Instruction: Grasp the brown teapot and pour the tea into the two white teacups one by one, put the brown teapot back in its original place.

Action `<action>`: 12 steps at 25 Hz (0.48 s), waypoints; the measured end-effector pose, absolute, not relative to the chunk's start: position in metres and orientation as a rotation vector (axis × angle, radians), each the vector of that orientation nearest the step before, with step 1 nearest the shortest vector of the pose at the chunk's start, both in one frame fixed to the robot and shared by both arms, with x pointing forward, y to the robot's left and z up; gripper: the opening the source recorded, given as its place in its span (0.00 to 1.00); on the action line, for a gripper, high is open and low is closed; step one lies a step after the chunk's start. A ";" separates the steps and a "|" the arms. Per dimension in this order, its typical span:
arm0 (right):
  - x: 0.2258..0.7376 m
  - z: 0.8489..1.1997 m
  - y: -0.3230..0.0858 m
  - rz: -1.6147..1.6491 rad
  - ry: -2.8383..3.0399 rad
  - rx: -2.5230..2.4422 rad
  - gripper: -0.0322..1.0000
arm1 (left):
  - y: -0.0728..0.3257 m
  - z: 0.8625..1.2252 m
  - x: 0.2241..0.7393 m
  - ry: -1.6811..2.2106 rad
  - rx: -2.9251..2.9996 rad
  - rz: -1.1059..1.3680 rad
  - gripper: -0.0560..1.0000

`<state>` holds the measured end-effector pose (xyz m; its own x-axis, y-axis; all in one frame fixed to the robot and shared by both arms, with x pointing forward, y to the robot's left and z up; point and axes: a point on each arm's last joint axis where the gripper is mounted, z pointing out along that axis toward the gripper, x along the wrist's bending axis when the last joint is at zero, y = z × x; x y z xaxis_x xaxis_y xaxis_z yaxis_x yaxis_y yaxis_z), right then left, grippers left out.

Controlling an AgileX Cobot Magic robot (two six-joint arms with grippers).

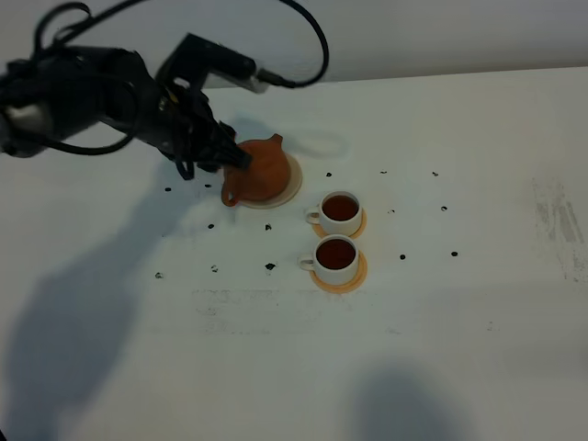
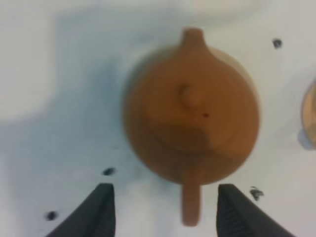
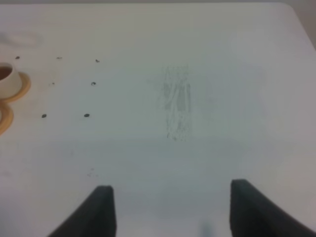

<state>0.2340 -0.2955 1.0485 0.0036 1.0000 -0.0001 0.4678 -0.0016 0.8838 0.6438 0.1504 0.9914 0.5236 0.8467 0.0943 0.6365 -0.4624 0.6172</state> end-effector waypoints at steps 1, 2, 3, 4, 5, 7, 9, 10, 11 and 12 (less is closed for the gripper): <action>0.234 1.048 -0.296 0.936 1.555 1.560 0.53 | 0.153 0.998 0.642 1.207 2.242 0.556 0.49; 0.234 1.048 -0.296 0.936 1.555 1.560 0.53 | 0.157 1.007 0.641 1.205 2.237 0.586 0.49; 0.234 1.048 -0.296 0.936 1.555 1.560 0.53 | 0.162 1.016 0.640 1.213 2.220 0.614 0.49; 0.234 1.048 -0.296 0.936 1.555 1.560 0.53 | 0.168 1.024 0.639 1.226 2.199 0.639 0.49; 0.234 1.048 -0.296 0.936 1.555 1.560 0.53 | 0.174 1.030 0.637 1.241 2.180 0.655 0.49; 0.234 1.048 -0.296 0.936 1.555 1.560 0.53 | 0.191 1.042 0.629 1.285 2.140 0.677 0.49; 0.234 1.048 -0.296 0.936 1.555 1.560 0.53 | 0.208 1.050 0.620 1.323 2.112 0.697 0.49; 0.234 1.048 -0.296 0.936 1.555 1.560 0.53 | 0.217 1.054 0.614 1.346 2.094 0.710 0.49; 0.234 1.048 -0.296 0.936 1.555 1.560 0.53 | 0.227 1.058 0.607 1.368 2.076 0.721 0.49; 0.234 1.048 -0.296 0.936 1.555 1.560 0.53 | 0.235 1.062 0.601 1.385 2.061 0.734 0.49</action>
<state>0.2340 -0.2955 1.0485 0.0036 1.0000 -0.0001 0.4678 -0.0016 0.8838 0.6013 0.2350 1.0617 0.3214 0.9370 0.1371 0.6396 -0.3215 0.6982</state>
